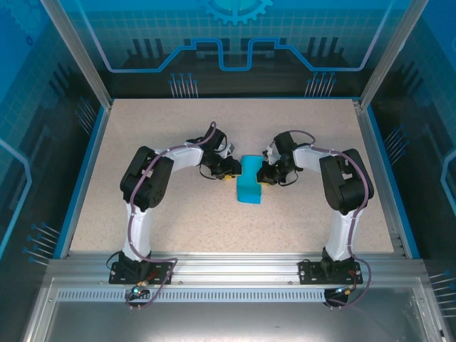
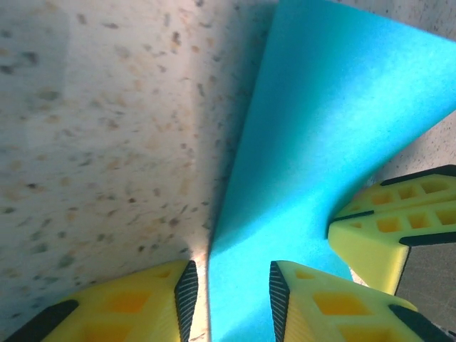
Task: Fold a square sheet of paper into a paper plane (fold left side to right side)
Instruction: First fold the square sheet of paper in half at the center of the table.
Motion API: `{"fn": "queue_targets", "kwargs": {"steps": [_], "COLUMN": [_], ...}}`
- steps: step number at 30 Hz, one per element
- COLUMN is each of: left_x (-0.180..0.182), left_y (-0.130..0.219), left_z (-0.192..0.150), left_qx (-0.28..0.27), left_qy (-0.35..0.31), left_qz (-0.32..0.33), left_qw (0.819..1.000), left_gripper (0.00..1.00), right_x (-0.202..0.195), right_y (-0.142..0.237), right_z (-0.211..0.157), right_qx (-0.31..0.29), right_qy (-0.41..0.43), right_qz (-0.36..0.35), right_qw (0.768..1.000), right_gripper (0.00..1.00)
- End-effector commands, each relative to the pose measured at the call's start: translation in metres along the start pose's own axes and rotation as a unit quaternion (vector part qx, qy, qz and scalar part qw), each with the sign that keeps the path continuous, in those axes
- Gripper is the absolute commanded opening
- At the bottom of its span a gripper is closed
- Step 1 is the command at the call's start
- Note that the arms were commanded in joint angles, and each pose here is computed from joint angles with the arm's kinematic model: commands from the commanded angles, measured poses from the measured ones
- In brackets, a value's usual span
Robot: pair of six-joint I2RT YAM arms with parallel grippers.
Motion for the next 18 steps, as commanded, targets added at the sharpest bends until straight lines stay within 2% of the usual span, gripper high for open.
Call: {"fn": "queue_targets", "kwargs": {"steps": [1, 5, 8, 18], "left_x": [0.009, -0.02, -0.036, -0.046], "left_y": [0.021, 0.029, 0.021, -0.024], "left_z": [0.001, 0.0, -0.001, 0.015], "left_qx": [-0.018, -0.027, -0.015, 0.014], "left_qy": [0.003, -0.025, -0.038, -0.038], "left_qz": [0.019, -0.025, -0.041, -0.031], "left_qw": [1.0, 0.999, 0.998, 0.999], "left_gripper": [0.38, 0.37, 0.36, 0.35], "right_x": [-0.037, -0.036, -0.036, -0.036], "right_y": [-0.02, -0.019, -0.021, -0.021], "right_z": [-0.034, -0.033, -0.033, -0.033], "right_qx": [0.066, 0.064, 0.065, 0.067], "right_qy": [-0.032, -0.032, -0.033, -0.032], "right_qz": [-0.085, -0.084, -0.084, -0.085], "right_qw": [0.994, 0.994, 0.994, 0.994], "right_gripper": [0.07, 0.07, 0.07, 0.07]}}
Point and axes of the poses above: each hand's point on the last joint's axis, 136 mm out from that joint toward the fingers, its own y axis back along the fingers, its own x axis along the line the jaws close on, z = x × y, the point moved 4 cm from there along y, back along the fingers, and after that the axes turned 5 degrees about y, right-handed, at the moved point
